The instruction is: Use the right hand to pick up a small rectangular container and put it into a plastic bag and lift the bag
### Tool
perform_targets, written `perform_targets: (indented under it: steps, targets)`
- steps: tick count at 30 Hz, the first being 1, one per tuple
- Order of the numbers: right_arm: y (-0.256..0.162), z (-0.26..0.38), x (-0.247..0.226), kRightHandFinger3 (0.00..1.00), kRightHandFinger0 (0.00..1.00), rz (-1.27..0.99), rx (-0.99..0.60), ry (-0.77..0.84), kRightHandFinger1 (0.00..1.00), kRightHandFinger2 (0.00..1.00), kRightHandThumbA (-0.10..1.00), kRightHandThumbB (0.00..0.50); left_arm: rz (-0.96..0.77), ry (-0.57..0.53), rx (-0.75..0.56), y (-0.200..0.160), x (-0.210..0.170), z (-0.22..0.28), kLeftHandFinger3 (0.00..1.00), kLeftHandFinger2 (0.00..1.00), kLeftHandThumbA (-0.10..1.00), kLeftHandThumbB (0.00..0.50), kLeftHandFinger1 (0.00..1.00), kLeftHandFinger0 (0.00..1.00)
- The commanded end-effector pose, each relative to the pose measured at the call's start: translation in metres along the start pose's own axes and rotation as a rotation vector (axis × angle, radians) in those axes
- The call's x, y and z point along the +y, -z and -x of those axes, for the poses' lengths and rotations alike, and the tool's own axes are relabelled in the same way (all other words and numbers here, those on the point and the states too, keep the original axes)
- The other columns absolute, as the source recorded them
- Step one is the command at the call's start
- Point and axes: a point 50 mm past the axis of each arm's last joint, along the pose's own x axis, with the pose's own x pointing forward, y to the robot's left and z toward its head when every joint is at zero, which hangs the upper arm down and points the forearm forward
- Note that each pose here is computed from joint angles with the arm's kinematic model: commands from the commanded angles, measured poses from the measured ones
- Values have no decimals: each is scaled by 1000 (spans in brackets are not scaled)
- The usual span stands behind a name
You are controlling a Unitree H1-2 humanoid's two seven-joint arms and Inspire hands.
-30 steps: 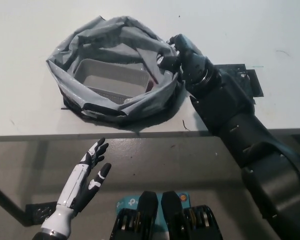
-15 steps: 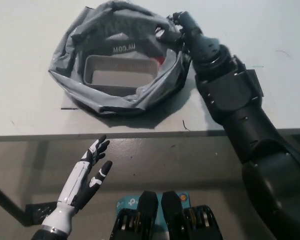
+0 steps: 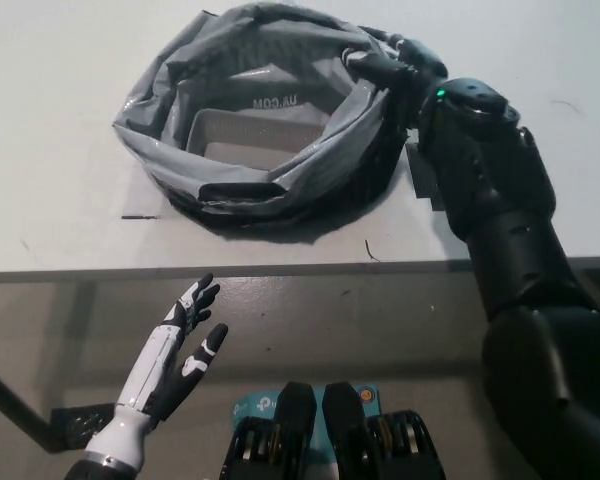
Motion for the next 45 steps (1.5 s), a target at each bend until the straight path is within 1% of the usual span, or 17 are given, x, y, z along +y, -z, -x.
perform_targets:
  steps: [1,7,11,13,14,18,24,25,28,30,32,35,36,38,40,42,45]
  targets:
    - [-185,55,98,919,0,-724,-249,-501,292,740,599,0,-24,18,-77,-14,8,-7,1000,1000,842,234,1000,1000]
    - [-232,85,113,863,0,-752,-348,-600,304,697,506,0,-25,15,-79,-16,9,-11,1000,1000,831,260,1000,1000]
    - [-283,139,140,946,0,-722,-486,-707,358,780,490,0,-31,15,-77,-17,9,-13,1000,1000,810,258,1000,997]
    - [-297,164,152,908,0,-697,-540,-735,340,760,490,0,-29,18,-74,-17,9,-12,1000,1000,794,248,1000,996]
    - [-303,176,158,873,0,-685,-564,-747,322,738,480,0,-29,20,-72,-17,8,-12,1000,1000,790,248,1000,997]
    - [-316,214,176,958,0,-665,-626,-812,333,765,508,0,-32,22,-70,-17,7,-11,1000,1000,771,239,1000,998]
    - [-330,252,188,950,0,-624,-688,-914,370,782,546,0,-35,27,-76,-18,7,-11,1000,1000,755,229,1000,995]
    - [-332,257,189,1000,0,-626,-703,-930,397,818,465,0,-35,28,-78,-18,7,-11,1000,1000,752,228,1000,995]
    - [-339,271,192,1000,0,-619,-737,-946,418,840,376,0,-38,28,-82,-19,8,-11,1000,1000,740,221,1000,992]
    - [-347,281,192,1000,0,-607,-754,-956,425,814,504,0,-38,27,-78,-19,8,-11,1000,1000,728,222,1000,990]
    - [-348,280,191,1000,0,-603,-757,-948,426,796,532,0,-43,28,-77,-20,9,-12,1000,1000,726,222,1000,987]
    - [-331,253,191,974,0,-557,-736,-869,416,788,474,0,-56,27,-71,-19,11,-12,1000,1000,727,224,1000,984]
    - [-303,215,186,942,0,-557,-650,-784,392,767,457,0,-62,30,-69,-19,10,-11,1000,1000,722,220,1000,974]
    - [-265,171,176,1000,0,-570,-544,-701,447,808,397,0,-65,35,-71,-19,9,-11,1000,1000,720,218,1000,973]
    - [-237,144,169,989,0,-586,-465,-656,455,785,371,0,-66,38,-74,-20,7,-11,1000,1000,708,215,1000,977]
    - [-163,77,154,956,0,-565,-254,-476,365,684,322,0,-71,40,-90,-21,5,-14,1000,1000,692,211,1000,995]
    - [-128,50,147,938,0,-564,-139,-367,296,677,279,0,-78,41,-94,-22,4,-12,1000,1000,689,203,1000,995]
